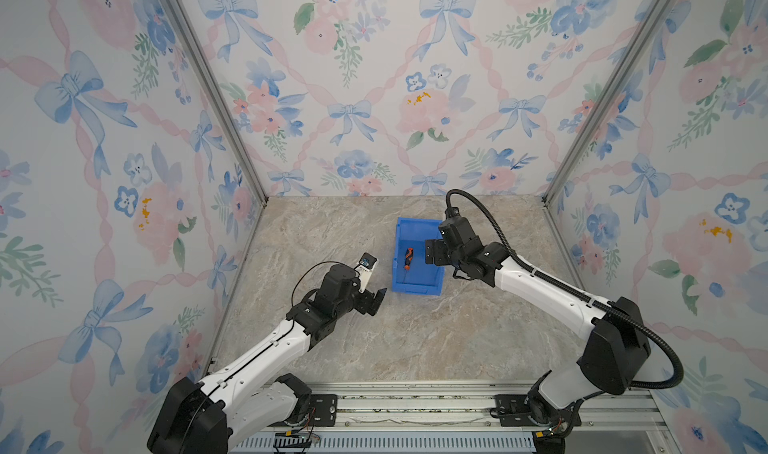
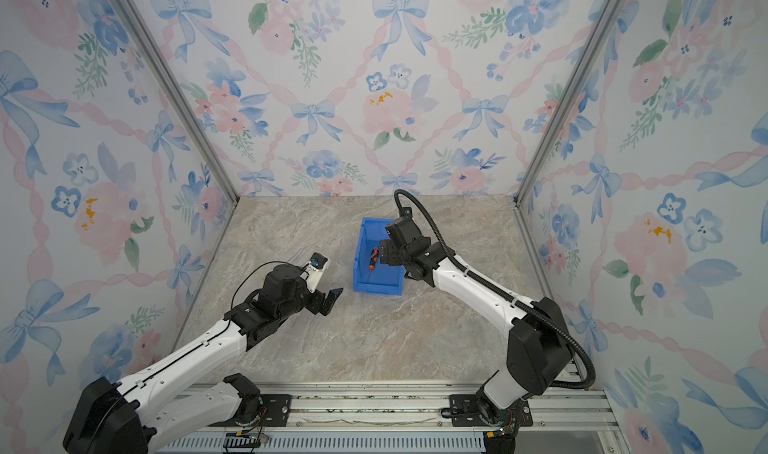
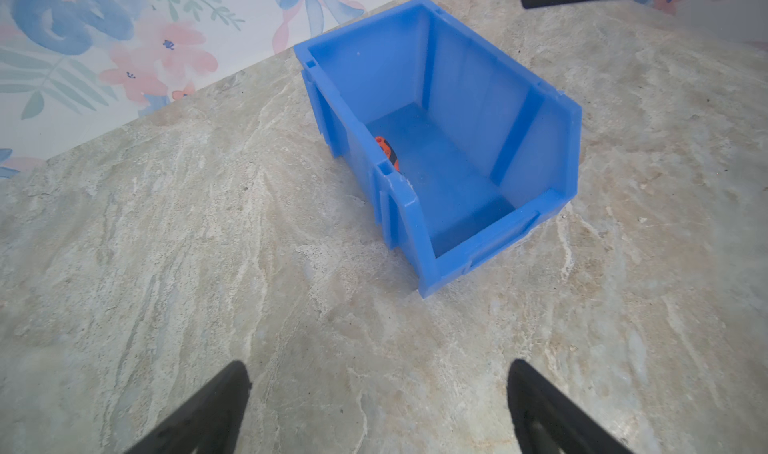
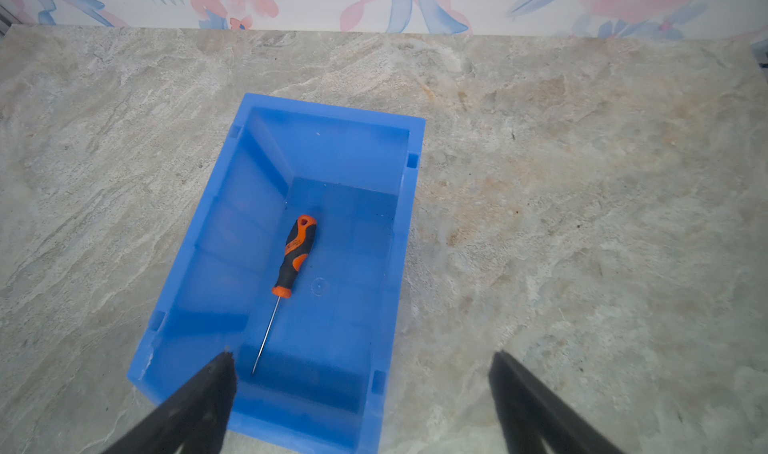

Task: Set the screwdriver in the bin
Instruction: 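Raise the right gripper out of the bin and draw it back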

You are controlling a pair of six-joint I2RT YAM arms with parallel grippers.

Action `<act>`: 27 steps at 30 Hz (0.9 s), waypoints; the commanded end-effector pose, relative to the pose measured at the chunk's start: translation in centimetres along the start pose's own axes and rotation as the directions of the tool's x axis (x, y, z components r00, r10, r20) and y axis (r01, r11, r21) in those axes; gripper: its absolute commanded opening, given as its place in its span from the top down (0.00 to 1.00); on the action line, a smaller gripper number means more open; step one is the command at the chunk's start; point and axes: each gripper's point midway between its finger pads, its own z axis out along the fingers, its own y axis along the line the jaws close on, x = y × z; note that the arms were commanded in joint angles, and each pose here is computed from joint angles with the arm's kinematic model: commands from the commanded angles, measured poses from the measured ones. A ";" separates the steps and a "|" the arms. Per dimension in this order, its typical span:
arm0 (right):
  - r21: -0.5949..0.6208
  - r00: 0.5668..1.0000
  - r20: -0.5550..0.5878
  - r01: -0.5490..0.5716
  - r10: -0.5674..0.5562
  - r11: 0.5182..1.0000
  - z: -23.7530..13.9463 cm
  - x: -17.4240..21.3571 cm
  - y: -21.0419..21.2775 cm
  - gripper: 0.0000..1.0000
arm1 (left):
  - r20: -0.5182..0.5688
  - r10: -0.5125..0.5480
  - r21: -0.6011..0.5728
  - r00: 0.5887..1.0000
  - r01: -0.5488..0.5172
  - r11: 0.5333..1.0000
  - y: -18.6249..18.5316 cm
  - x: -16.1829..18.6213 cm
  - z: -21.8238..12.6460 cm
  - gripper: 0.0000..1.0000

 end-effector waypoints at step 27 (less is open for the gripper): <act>0.117 0.967 0.251 -0.084 0.052 0.990 -4.9 2.7 -16.0 0.03 | 0.303 -0.250 -0.520 0.920 0.379 0.765 13.5 3.5 -6.0 0.02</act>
